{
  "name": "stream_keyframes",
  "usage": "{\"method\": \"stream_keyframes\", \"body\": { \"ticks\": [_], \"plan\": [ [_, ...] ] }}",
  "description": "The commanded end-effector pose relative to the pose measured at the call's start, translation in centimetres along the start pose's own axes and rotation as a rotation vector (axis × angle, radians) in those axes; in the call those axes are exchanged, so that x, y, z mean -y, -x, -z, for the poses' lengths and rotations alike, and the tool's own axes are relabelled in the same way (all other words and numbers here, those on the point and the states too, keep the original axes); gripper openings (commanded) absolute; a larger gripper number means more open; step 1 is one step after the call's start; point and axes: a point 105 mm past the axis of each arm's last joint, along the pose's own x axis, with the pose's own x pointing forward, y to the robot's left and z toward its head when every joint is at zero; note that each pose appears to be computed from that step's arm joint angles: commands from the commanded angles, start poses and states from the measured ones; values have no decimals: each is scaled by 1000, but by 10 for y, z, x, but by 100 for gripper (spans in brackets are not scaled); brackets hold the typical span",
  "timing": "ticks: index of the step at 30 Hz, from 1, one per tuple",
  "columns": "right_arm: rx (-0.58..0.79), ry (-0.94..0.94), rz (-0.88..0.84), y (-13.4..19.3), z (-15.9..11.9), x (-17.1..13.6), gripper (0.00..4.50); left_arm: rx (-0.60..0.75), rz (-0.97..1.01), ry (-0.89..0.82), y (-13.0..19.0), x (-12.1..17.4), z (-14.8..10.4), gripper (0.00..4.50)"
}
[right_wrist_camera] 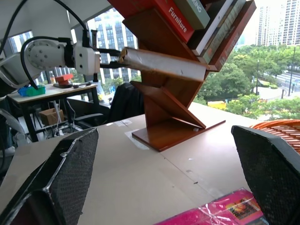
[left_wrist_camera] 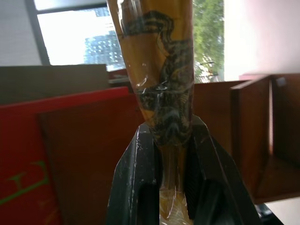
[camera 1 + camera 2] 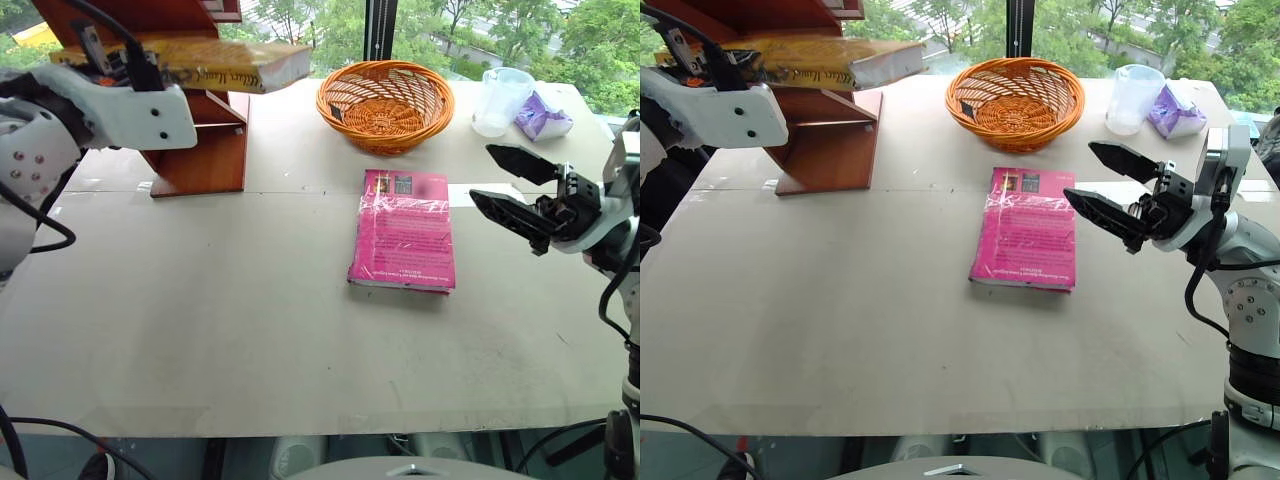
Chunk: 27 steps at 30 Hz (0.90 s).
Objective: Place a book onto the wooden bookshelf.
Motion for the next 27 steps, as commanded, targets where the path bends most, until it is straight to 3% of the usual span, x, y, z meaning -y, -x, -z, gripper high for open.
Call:
{"method": "stream_keyframes", "body": {
  "ticks": [1, 10, 16, 25, 27],
  "plan": [
    [72, 22, -1, -3, -15, -2, 450, -77, 10, -18, -3, -7, 18, 11],
    [78, 36, 10, -7, -14, 0, 450, -182, 152, 96, -34, 13, 36, 11],
    [87, 49, 34, -3, -15, -1, 450, -269, 229, 157, -31, 30, 52, 11],
    [90, 65, 45, -1, -15, 0, 450, -372, 226, 177, -20, 22, 78, 11],
    [85, 70, 42, -1, -15, 0, 450, -386, 233, 182, -18, 24, 81, 112]
  ]
}}
